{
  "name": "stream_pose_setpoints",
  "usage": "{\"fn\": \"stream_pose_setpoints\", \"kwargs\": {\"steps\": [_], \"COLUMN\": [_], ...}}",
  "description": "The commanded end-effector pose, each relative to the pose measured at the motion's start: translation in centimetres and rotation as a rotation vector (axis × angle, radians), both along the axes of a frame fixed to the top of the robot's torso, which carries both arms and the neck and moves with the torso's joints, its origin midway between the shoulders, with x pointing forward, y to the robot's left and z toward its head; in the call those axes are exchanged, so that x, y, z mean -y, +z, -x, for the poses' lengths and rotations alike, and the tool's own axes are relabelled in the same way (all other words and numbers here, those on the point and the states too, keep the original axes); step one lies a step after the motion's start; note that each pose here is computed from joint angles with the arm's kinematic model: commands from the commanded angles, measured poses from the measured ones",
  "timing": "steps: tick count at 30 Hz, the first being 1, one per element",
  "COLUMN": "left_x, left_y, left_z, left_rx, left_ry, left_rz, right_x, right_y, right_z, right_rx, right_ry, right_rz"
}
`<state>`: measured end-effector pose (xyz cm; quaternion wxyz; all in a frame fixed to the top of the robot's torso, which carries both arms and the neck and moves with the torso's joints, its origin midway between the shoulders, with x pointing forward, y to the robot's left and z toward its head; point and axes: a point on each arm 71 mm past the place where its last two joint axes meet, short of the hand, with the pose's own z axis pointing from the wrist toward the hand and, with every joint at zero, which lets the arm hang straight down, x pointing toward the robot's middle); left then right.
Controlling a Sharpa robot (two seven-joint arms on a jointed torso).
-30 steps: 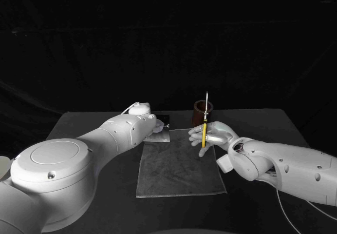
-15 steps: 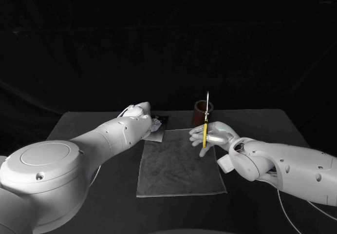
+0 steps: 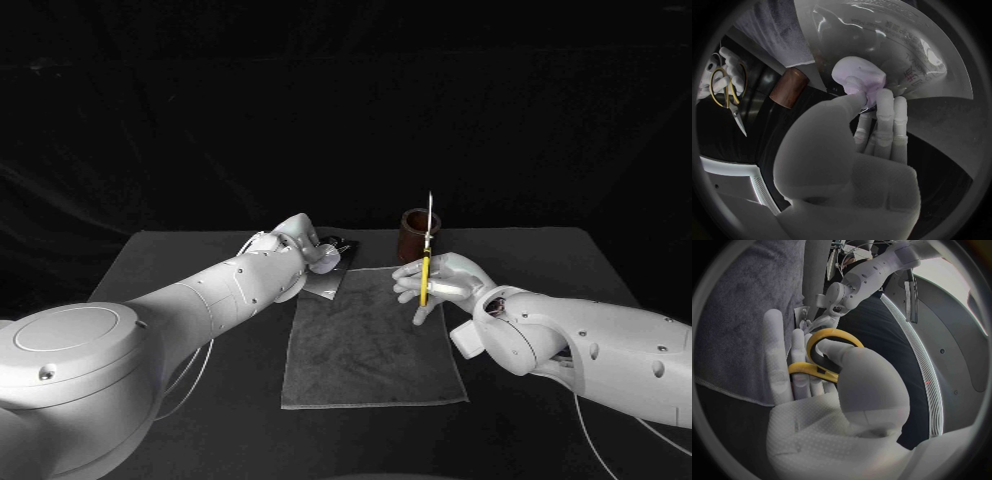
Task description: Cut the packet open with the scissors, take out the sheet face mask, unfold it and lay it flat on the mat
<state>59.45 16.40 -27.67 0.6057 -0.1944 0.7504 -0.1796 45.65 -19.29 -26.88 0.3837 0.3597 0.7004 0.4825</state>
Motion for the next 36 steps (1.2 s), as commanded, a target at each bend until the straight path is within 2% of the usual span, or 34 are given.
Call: {"fn": "stream_pose_setpoints", "kwargs": {"steps": [1,4,8,16,21,25,29,36], "left_x": [2.3,2.0,1.5,0.4,-0.3,-0.9,-1.3,-1.6], "left_y": [-0.55,0.42,2.14,6.6,9.7,11.59,12.53,12.95], "left_z": [0.88,0.75,0.56,0.52,0.87,1.39,2.2,3.6], "left_rx": [-0.031,-0.008,0.018,0.054,0.075,0.084,0.09,0.088], "left_ry": [-0.152,-0.186,-0.246,-0.399,-0.485,-0.544,-0.594,-0.629], "left_rz": [0.129,0.157,0.187,0.207,0.199,0.182,0.146,0.087], "right_x": [-0.1,0.0,0.2,0.6,0.7,0.7,0.5,0.1], "right_y": [0.1,0.0,0.0,-0.3,-0.4,-0.6,-0.9,-1.4], "right_z": [0.0,0.0,0.0,-0.1,0.1,0.4,0.8,2.3], "right_rx": [0.006,0.006,0.005,-0.001,-0.014,-0.032,-0.063,-0.118], "right_ry": [0.015,0.014,0.013,0.013,0.026,0.044,0.074,0.125], "right_rz": [-0.003,-0.002,-0.001,0.004,0.001,0.002,0.004,-0.004]}}
